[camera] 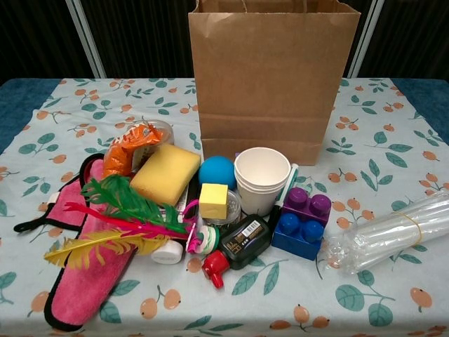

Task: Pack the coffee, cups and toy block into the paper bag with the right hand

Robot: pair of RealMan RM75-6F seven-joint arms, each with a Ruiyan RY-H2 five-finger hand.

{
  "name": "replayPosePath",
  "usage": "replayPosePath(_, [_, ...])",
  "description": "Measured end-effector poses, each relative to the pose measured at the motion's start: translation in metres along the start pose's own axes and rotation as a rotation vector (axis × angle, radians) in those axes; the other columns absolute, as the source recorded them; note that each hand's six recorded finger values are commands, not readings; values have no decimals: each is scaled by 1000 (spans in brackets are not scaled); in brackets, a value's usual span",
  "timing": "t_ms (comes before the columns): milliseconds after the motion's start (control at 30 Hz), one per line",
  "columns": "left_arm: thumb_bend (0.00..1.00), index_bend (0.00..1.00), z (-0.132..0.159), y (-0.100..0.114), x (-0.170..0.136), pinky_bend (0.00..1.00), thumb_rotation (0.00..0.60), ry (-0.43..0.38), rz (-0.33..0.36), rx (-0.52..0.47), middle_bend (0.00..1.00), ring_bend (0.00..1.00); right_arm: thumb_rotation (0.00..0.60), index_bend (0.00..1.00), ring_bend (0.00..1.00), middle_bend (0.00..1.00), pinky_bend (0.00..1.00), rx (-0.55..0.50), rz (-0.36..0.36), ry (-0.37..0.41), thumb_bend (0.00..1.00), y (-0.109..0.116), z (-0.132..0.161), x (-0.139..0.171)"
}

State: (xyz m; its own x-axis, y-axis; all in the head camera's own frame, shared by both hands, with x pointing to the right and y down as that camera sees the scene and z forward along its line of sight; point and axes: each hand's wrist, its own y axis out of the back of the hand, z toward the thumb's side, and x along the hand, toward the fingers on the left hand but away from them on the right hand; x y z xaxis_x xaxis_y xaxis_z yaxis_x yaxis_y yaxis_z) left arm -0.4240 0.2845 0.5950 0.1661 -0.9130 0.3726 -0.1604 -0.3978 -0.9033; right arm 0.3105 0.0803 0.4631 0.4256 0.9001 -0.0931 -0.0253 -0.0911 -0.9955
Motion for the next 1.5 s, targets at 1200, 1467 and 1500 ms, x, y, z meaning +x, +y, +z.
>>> replayPosePath(1200, [152, 178, -2, 6, 2, 242, 600, 4, 19, -47, 195, 125, 600, 599, 378, 494, 223, 870, 19, 82, 193, -70, 124, -135])
replayPosePath(1467, [153, 178, -4, 7, 2, 242, 600, 12, 23, -56, 195, 125, 600, 272, 142, 284, 55, 814, 49, 75, 80, -75, 134, -137])
replayPosePath(1500, [153, 178, -5, 7, 2, 242, 600, 13, 22, -57, 195, 125, 600, 228, 119, 266, 36, 803, 43, 71, 76, -72, 136, -138])
